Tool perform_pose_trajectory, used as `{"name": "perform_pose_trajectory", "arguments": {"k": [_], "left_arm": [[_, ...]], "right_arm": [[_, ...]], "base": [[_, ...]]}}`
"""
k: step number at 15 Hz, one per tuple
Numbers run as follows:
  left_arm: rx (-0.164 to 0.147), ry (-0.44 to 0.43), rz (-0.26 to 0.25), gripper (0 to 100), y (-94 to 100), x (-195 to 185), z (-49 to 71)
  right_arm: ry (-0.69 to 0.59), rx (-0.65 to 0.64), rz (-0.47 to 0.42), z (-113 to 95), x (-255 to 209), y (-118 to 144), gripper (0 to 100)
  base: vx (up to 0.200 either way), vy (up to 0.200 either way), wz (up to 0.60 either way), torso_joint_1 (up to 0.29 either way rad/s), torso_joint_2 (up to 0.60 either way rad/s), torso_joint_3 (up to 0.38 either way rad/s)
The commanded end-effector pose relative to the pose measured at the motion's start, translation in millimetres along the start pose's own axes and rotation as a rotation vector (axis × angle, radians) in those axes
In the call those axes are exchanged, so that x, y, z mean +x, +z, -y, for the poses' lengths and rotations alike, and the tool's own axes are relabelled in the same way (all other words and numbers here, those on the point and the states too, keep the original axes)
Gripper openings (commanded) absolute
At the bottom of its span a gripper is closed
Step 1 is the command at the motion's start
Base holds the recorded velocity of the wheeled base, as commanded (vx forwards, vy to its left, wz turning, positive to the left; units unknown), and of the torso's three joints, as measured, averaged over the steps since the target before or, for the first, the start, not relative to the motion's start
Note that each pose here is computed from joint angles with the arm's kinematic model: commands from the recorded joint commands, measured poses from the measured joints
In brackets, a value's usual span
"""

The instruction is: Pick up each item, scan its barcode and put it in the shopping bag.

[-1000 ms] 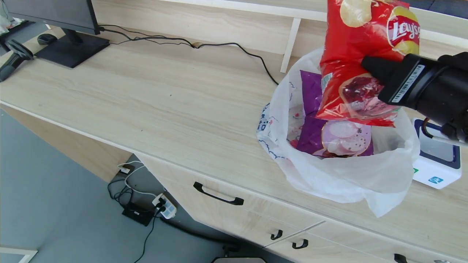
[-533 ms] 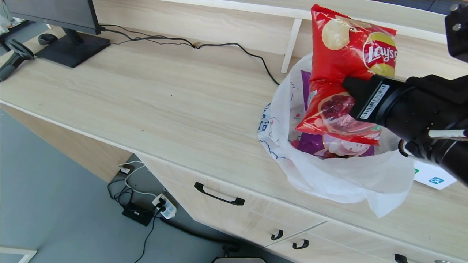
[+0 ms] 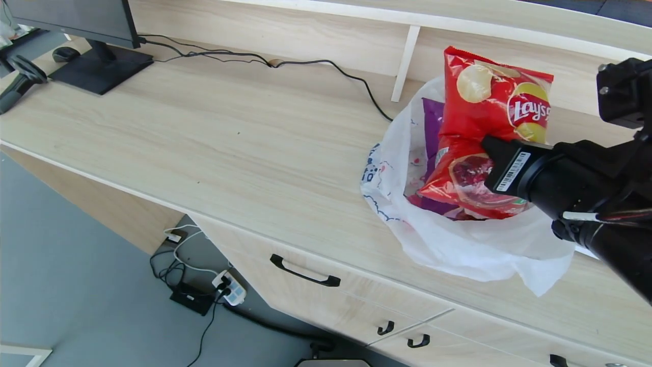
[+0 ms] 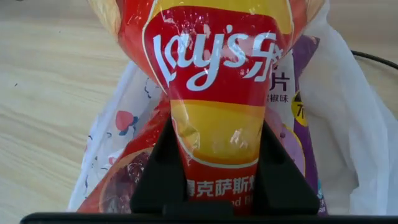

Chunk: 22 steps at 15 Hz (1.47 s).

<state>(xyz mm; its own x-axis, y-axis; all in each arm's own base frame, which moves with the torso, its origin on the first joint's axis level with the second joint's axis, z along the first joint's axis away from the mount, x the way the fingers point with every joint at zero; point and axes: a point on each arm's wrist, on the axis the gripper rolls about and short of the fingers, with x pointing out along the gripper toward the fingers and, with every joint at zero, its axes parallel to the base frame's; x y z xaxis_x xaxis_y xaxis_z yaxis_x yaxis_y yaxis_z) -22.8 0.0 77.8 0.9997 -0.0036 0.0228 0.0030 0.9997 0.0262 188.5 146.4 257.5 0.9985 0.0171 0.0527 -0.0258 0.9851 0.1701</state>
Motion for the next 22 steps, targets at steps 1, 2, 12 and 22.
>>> {"name": "perform_pose_trajectory", "arguments": {"k": [1, 2, 12, 22], "left_arm": [[0.000, 0.001, -0.001, 100, 0.1, 0.1, 0.0], [0.000, 0.001, -0.001, 100, 0.1, 0.1, 0.0], [0.000, 0.001, 0.000, 100, 0.2, 0.1, 0.0], [0.001, -0.001, -0.001, 100, 0.1, 0.1, 0.0]], "right_arm": [[-0.027, -0.022, -0.016, 5.9, 2.7, -6.2, 0], [-0.026, -0.031, -0.022, 5.0, 3.5, -8.3, 0], [-0.011, -0.027, 0.001, 4.7, 3.2, -6.3, 100], [0.061, -0.097, 0.065, 49.6, -70.2, 5.0, 100]], "base": [[0.000, 0.000, 0.00, 0.000, 0.00, 0.000], [0.000, 0.000, 0.00, 0.000, 0.00, 0.000], [0.000, 0.000, 0.00, 0.000, 0.00, 0.000], [0.000, 0.000, 0.00, 0.000, 0.00, 0.000]]}}
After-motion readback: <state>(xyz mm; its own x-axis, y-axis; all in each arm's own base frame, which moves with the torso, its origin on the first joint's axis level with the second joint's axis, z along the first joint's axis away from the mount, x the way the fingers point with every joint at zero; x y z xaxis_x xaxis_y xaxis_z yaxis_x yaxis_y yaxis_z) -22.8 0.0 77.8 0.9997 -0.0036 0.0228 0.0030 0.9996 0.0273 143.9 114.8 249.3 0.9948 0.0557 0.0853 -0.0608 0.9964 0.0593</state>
